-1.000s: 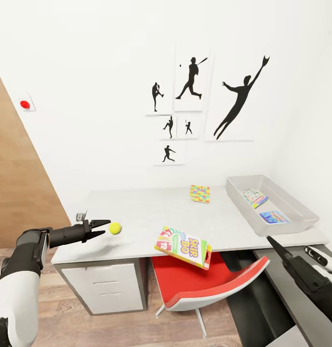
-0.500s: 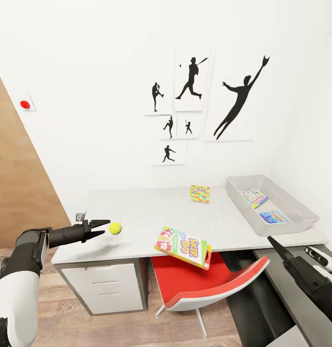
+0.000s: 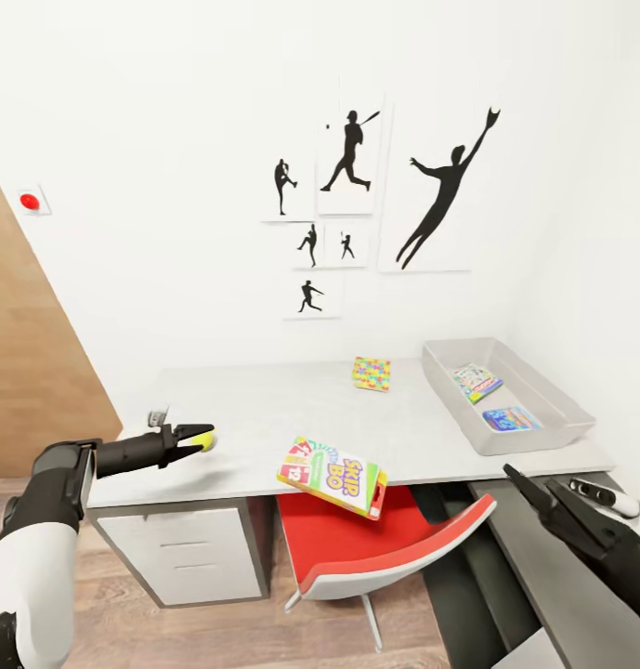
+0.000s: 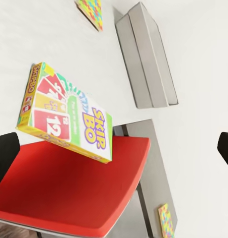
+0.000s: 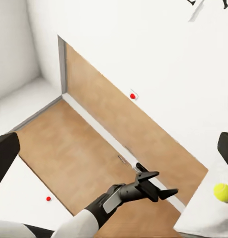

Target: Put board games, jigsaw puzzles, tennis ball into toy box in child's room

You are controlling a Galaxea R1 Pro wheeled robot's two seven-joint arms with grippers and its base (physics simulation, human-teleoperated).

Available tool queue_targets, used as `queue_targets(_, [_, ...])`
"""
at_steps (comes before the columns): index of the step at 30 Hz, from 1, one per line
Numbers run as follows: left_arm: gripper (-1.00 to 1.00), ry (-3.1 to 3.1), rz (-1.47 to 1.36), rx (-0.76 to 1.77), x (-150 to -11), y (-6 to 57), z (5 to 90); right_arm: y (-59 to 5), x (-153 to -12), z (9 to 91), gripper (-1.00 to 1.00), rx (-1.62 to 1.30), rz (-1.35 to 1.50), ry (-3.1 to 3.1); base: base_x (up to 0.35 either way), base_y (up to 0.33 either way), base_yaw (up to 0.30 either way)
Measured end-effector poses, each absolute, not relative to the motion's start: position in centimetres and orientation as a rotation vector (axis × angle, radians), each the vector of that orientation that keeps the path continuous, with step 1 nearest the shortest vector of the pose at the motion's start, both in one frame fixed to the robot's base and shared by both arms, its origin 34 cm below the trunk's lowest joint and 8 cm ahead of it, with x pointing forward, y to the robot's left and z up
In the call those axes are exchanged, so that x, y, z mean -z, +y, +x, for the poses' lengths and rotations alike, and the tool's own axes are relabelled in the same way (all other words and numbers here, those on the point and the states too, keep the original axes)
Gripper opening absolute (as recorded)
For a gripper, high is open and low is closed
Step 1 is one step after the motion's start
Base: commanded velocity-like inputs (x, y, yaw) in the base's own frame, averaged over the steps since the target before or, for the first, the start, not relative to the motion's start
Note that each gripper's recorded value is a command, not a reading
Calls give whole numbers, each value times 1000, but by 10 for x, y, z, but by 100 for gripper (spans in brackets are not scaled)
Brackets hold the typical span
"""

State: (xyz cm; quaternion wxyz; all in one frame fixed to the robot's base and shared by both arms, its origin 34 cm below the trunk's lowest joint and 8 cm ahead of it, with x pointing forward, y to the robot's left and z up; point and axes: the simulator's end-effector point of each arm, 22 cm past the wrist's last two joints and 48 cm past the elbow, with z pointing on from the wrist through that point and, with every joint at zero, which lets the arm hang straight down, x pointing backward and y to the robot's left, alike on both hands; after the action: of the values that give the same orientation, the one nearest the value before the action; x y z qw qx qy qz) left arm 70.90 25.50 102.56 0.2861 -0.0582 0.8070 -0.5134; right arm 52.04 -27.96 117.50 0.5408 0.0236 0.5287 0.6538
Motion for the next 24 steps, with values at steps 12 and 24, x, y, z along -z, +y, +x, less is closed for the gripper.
queue_targets(12, [100, 2225, -186, 1422, -1001, 231, 701, -302, -1159, 531, 100, -1528, 201, 1356, 0, -8, 0])
queue_targets(24, [100, 2334, -238, 1418, -965, 220, 688, -317, -1159, 530, 100, -1493, 230, 1348, 0, 0, 0])
